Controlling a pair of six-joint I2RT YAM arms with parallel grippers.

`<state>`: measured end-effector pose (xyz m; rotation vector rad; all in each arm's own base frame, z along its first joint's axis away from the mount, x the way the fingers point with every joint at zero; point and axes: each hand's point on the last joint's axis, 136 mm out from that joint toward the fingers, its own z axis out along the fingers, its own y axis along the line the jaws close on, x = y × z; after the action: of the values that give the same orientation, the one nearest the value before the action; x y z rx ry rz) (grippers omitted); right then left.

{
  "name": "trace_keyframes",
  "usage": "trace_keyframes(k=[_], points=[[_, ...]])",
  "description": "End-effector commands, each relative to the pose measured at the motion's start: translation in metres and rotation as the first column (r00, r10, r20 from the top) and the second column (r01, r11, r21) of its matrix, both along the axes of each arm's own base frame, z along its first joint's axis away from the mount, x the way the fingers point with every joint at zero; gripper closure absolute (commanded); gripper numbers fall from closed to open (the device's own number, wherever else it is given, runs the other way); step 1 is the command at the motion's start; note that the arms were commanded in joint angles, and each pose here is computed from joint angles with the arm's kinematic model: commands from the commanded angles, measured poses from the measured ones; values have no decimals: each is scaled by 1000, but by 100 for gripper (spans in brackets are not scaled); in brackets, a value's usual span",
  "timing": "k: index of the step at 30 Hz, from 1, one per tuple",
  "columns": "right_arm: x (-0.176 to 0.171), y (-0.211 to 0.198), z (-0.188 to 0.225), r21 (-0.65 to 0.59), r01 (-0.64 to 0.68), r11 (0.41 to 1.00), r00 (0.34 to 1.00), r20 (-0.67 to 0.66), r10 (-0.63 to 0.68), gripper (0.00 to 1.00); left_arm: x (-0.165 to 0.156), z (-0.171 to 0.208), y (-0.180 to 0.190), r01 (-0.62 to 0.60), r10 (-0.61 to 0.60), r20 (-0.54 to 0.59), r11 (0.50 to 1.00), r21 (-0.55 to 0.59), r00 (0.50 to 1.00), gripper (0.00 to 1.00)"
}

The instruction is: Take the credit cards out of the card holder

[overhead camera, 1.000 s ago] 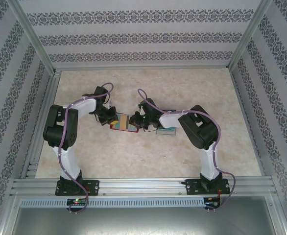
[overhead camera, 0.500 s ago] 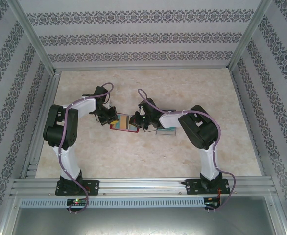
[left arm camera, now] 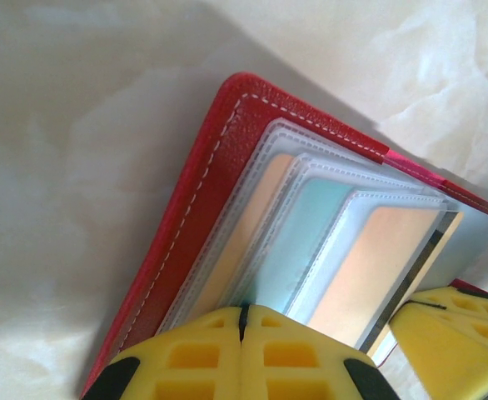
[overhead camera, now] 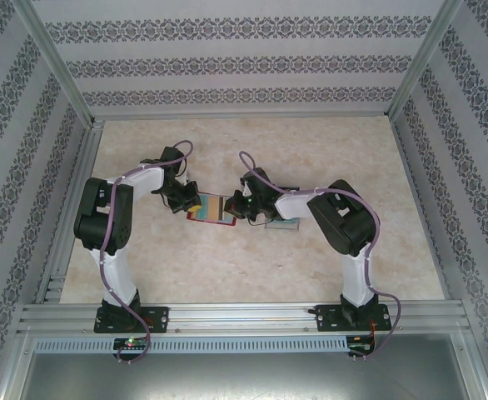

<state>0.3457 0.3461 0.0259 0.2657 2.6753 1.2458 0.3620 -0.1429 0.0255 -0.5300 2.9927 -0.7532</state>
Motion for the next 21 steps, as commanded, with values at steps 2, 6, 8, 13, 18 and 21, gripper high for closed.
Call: trace_keyframes(k=[2,6,8,13,18,21], points=[[1,-18,-1,-38,21,999,1000,3,-21,100,-40,-48,28,30,1,-176,984,175,984,97],[-2,-23,-1,-47,22,999,1000,3,-22,100,-39,-48,28,30,0,-172,984,173,985,97],[-1,-22,0,-39,17,999,1000,4,-17,100,-38,-48,27,29,1,-173,985,170,985,97],[-1,-16,1,-29,7,1000,1000,7,-7,100,-36,-46,27,29,0,-169,986,167,986,96],[2,-8,2,-17,-10,1000,1000,12,11,92,-31,-32,26,28,-5,-138,986,162,990,84],[1,-5,-1,-22,-14,1000,1000,6,14,100,-24,-14,25,23,-6,-103,987,161,995,72]])
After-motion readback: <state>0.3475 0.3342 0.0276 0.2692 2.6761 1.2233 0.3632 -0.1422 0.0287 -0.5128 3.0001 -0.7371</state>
